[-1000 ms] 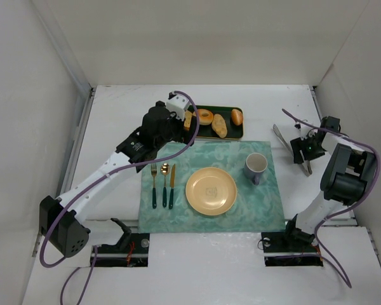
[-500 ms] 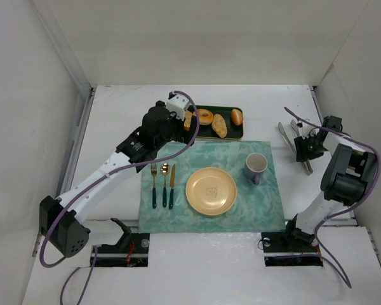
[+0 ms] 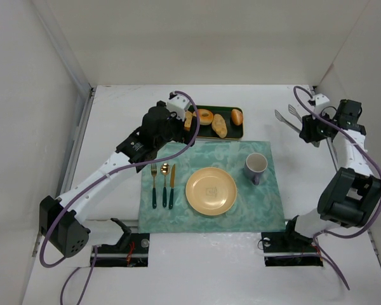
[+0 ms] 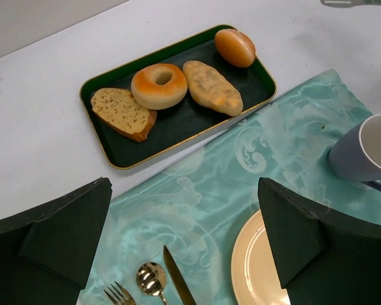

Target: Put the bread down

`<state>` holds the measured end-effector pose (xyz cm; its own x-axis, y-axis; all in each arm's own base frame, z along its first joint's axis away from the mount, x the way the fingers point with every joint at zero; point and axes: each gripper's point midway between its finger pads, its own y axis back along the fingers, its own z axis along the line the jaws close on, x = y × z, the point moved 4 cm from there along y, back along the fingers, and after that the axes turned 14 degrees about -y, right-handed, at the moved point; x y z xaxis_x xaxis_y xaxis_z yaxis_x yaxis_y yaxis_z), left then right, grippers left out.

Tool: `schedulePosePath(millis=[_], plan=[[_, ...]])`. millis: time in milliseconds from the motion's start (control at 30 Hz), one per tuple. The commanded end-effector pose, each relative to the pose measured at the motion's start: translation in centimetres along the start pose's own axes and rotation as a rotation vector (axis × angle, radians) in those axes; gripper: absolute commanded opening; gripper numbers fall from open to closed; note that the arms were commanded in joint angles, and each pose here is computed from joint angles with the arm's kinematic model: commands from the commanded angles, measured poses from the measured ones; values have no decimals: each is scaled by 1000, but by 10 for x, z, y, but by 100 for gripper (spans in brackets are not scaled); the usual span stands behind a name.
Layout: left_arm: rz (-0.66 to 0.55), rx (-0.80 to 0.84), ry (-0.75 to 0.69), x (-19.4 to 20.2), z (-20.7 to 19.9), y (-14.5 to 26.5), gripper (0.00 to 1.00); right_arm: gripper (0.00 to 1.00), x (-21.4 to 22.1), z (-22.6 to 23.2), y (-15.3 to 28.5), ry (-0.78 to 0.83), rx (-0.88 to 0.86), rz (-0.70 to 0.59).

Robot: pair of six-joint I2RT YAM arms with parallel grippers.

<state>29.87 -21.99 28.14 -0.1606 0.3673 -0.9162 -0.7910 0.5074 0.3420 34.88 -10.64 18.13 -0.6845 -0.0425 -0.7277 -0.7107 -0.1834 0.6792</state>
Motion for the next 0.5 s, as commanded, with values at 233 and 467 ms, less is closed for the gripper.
schedulePosePath(millis=[233, 467], plan=[[-99, 9, 24, -28, 2, 15, 100, 52, -77, 73, 45, 69, -282, -179], [-127, 4, 26, -35, 4, 24, 100, 52, -81, 155, 28, 134, -423, -149]])
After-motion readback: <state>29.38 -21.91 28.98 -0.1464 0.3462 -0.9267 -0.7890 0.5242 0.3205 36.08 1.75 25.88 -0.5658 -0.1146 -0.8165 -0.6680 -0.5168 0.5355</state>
